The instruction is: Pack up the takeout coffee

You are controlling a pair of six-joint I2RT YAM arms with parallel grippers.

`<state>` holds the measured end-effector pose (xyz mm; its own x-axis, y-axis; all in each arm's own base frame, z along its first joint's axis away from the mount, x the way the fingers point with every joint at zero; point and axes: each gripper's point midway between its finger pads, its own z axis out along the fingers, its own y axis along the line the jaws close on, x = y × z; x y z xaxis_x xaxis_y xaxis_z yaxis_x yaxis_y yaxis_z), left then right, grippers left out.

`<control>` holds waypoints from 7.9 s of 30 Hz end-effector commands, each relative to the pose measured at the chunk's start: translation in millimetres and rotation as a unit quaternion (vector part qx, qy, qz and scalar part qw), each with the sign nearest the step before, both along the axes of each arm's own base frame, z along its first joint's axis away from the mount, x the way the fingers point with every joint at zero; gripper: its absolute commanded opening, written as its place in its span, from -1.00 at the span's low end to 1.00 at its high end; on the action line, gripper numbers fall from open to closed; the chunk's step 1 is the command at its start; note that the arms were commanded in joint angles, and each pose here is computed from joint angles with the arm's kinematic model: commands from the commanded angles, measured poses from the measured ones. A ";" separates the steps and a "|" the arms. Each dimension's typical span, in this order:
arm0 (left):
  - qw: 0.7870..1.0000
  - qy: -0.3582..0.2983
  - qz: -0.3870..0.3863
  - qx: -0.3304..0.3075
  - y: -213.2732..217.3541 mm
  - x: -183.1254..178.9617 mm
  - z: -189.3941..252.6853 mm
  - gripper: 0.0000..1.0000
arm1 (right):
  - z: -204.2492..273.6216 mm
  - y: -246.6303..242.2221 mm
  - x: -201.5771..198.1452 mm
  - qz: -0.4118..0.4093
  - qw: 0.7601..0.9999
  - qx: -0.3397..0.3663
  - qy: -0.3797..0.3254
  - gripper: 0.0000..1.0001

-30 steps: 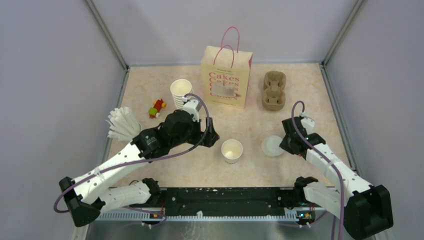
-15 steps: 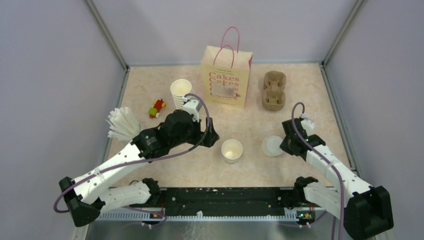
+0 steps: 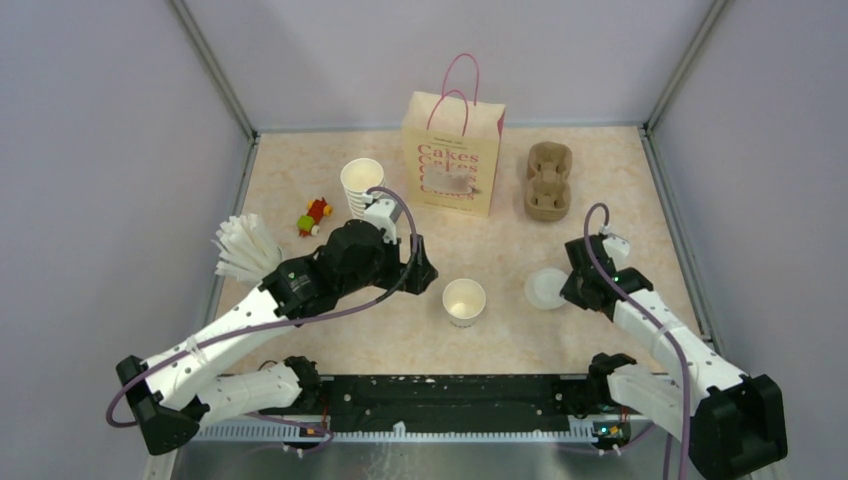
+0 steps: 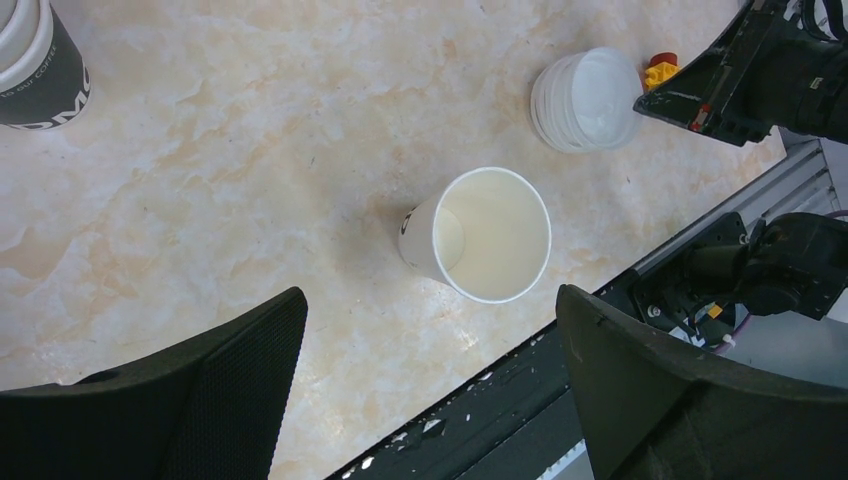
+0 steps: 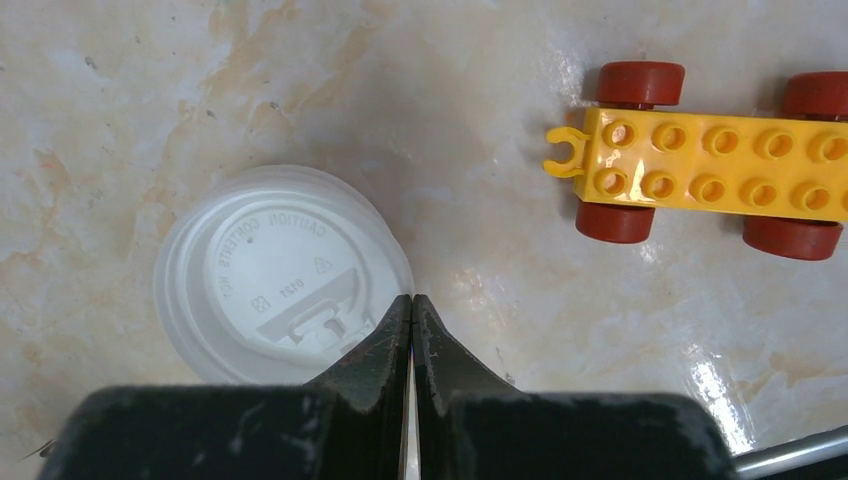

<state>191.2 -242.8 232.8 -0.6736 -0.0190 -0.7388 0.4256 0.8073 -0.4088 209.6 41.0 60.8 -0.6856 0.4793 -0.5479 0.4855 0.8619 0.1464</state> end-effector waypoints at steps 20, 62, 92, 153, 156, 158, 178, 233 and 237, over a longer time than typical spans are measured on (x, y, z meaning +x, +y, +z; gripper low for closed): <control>0.996 -0.082 -0.021 -0.011 -5.0 12.6 40.6 0.96 | 104.4 34.8 8.6 0.067 0.992 0.089 -0.054 -1.00; 0.670 -0.449 -0.579 0.117 -107.2 -66.9 58.5 0.39 | 176.6 180.9 -18.5 0.276 0.873 0.399 0.055 -1.00; 0.665 -0.510 -0.504 0.210 -114.3 -39.9 32.2 -0.23 | 179.5 190.5 -30.5 0.293 0.859 0.414 0.069 -1.00; 0.898 0.145 -0.054 -0.412 -83.0 28.1 142.8 -0.43 | 293.9 228.3 4.4 0.515 0.752 0.093 -0.401 0.92; 0.898 0.144 -0.054 -0.413 -82.7 28.0 143.2 -0.43 | 290.2 233.6 1.0 0.523 0.755 0.107 -0.380 0.93; 0.898 0.144 -0.053 -0.413 -82.2 27.7 143.0 -0.43 | 292.0 235.6 -2.5 0.526 0.754 0.119 -0.376 0.93; 0.911 0.130 -0.045 -0.390 -67.6 16.7 134.0 -1.00 | 291.6 213.4 -37.2 0.534 0.676 0.144 -0.487 0.97; 0.947 0.043 -0.048 0.314 -54.7 144.7 -196.6 0.81 | 328.4 133.9 -61.9 0.477 0.758 0.102 -0.434 0.87; 0.948 0.042 -0.055 0.312 -56.3 141.4 -192.7 0.74 | 328.6 133.8 -61.5 0.473 0.759 0.104 -0.434 0.87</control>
<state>329.3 -296.6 30.2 -0.7332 0.4671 -0.4943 0.4957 0.8646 0.0818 150.3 175.7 373.9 -0.2227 0.0997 -0.9698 -0.6884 0.6883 0.2288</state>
